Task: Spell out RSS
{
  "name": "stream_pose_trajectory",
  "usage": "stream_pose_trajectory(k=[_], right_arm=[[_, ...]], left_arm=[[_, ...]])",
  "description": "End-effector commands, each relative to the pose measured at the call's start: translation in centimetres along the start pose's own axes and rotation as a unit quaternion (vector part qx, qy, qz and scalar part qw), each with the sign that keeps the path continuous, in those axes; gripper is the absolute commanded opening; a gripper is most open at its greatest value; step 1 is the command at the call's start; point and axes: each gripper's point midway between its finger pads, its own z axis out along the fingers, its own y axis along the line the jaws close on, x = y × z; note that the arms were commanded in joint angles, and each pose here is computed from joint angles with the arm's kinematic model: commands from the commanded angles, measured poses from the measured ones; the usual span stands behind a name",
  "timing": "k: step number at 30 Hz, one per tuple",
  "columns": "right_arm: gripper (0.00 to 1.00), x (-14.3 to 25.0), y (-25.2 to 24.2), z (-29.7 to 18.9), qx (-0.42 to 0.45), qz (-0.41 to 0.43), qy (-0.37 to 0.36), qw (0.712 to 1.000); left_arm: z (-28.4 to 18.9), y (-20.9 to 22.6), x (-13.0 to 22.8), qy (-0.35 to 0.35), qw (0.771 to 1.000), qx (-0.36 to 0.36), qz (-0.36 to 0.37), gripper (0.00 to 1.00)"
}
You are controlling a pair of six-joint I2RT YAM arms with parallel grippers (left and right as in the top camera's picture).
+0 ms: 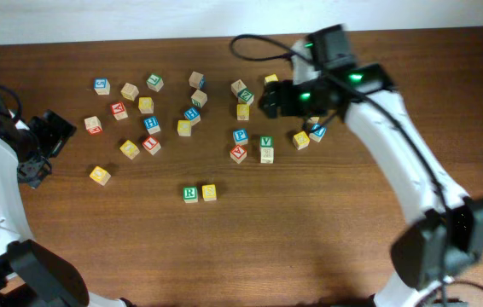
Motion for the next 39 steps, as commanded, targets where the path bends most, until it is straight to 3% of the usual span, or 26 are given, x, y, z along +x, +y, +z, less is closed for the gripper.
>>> stream_pose_trajectory(k=[1, 3, 6, 7, 10, 14, 15, 24, 29, 33, 36, 39], right_arm=[[0.88, -1.4, 1.2, 4.5, 0.031, 0.020, 0.006, 0.999], [0.88, -1.7, 2.0, 8.6, 0.029, 0.015, 0.003, 0.999], [0.83, -2.3, -0.4, 12.6, 0.131, 0.068, -0.049, 0.988], [0.82, -2.5, 0.2, 14.3, 0.130, 0.068, -0.064, 0.987], [0.72, -2.6, -0.6, 16.5, 0.174, 0.082, -0.100, 0.976], [0.72, -1.5, -2.3, 19.7, 0.196, 0.083, -0.097, 0.972], [0.70, -1.6, -2.3, 20.2, 0.197, 0.049, -0.094, 0.975], [0.20, -1.2, -3.7, 20.8, 0.212, -0.013, -0.070, 0.975], [0.20, -3.5, -1.7, 16.5, 0.200, -0.026, -0.097, 0.975], [0.21, -4.8, 1.4, 5.1, 0.173, -0.062, -0.104, 0.977], [0.21, -1.1, 4.3, -2.5, 0.115, -0.161, -0.044, 0.979], [0.21, 5.8, 4.9, -3.4, 0.045, -0.243, 0.099, 0.964]], left_arm=[[-0.1, 0.0, 0.0, 0.000, 1.000, 0.002, -0.007, 0.99], [-0.1, 0.0, 0.0, 0.000, 1.000, 0.002, -0.007, 0.99], [-0.1, 0.0, 0.0, 0.000, 1.000, 0.002, -0.007, 0.99], [-0.1, 0.0, 0.0, 0.000, 1.000, 0.002, -0.007, 0.99], [-0.1, 0.0, 0.0, 0.000, 1.000, 0.002, -0.007, 0.99], [-0.1, 0.0, 0.0, 0.000, 1.000, 0.002, -0.007, 0.99], [-0.1, 0.0, 0.0, 0.000, 1.000, 0.002, -0.007, 0.99], [-0.1, 0.0, 0.0, 0.000, 1.000, 0.002, -0.007, 0.99], [-0.1, 0.0, 0.0, 0.000, 1.000, 0.002, -0.007, 0.99], [-0.1, 0.0, 0.0, 0.000, 1.000, 0.002, -0.007, 0.99], [-0.1, 0.0, 0.0, 0.000, 1.000, 0.002, -0.007, 0.99], [-0.1, 0.0, 0.0, 0.000, 1.000, 0.002, -0.007, 0.99]])
